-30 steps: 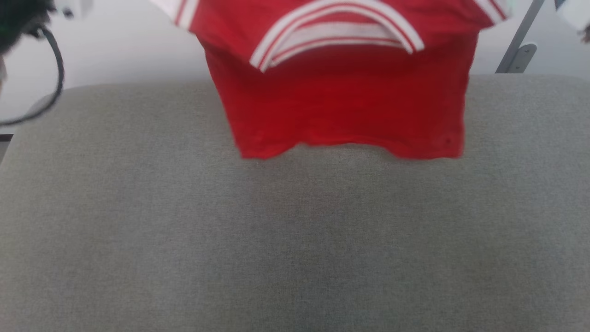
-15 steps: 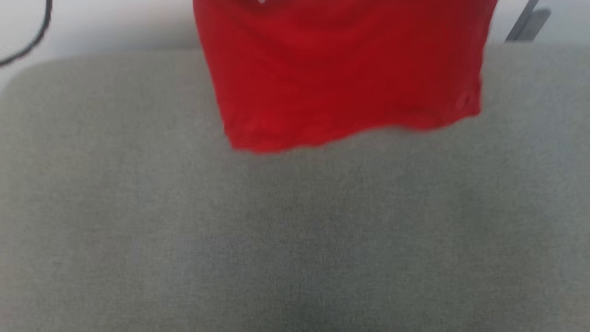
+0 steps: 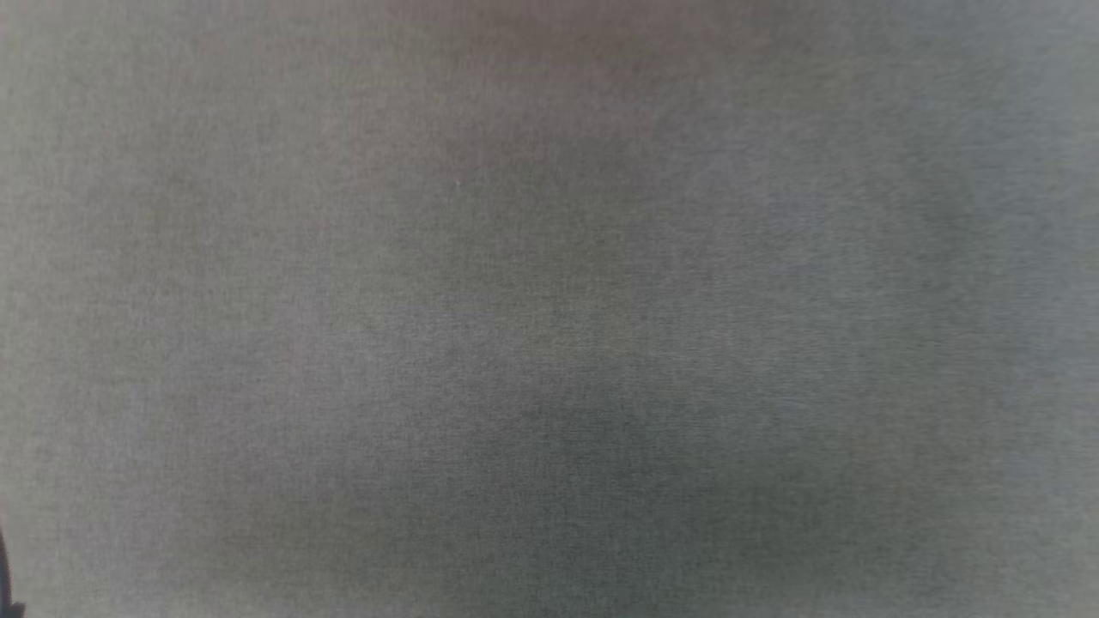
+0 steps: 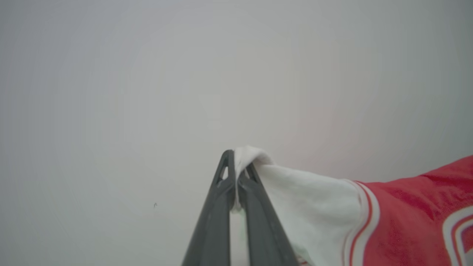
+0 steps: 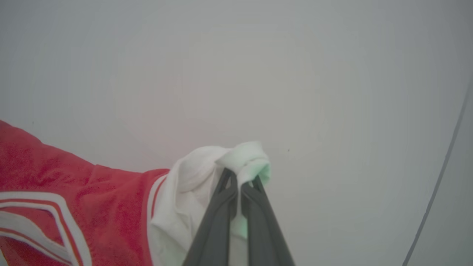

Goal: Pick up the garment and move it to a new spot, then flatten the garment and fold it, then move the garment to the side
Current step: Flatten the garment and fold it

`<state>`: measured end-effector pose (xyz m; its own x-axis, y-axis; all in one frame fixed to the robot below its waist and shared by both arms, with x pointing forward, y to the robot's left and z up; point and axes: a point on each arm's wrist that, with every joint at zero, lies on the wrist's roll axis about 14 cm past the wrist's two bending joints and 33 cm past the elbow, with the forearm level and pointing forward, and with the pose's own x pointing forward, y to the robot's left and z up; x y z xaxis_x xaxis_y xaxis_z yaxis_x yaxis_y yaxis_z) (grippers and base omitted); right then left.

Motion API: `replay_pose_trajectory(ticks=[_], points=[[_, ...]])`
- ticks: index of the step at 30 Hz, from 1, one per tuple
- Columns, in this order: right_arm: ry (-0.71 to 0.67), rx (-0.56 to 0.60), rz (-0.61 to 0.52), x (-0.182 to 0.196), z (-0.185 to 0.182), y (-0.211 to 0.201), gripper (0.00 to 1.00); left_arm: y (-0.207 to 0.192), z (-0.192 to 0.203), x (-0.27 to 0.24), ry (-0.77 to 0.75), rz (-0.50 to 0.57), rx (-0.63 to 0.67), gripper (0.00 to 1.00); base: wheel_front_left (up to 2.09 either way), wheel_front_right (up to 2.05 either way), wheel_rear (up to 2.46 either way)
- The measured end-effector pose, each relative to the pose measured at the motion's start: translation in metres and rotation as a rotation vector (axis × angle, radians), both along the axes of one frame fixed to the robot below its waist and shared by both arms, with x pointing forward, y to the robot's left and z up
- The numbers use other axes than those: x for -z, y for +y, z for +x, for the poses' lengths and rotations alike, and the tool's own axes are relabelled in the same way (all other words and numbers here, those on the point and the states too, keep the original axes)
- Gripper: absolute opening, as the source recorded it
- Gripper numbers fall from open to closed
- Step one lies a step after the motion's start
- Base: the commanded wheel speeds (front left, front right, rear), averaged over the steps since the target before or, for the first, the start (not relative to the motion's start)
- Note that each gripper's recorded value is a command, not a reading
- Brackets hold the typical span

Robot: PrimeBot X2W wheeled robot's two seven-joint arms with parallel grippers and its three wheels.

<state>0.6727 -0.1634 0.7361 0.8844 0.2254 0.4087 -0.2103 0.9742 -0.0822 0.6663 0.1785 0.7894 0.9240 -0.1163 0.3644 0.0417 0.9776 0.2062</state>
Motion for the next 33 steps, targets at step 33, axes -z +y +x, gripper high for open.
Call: replay_pose_trajectory(ticks=[33], points=[[1.005, -0.279, -0.002, 0.249, -0.140, 0.019, 0.00, 0.071, -0.154, 0.299, 1.043, -0.063, -0.068, 0.00, 0.00, 0.00, 0.00]])
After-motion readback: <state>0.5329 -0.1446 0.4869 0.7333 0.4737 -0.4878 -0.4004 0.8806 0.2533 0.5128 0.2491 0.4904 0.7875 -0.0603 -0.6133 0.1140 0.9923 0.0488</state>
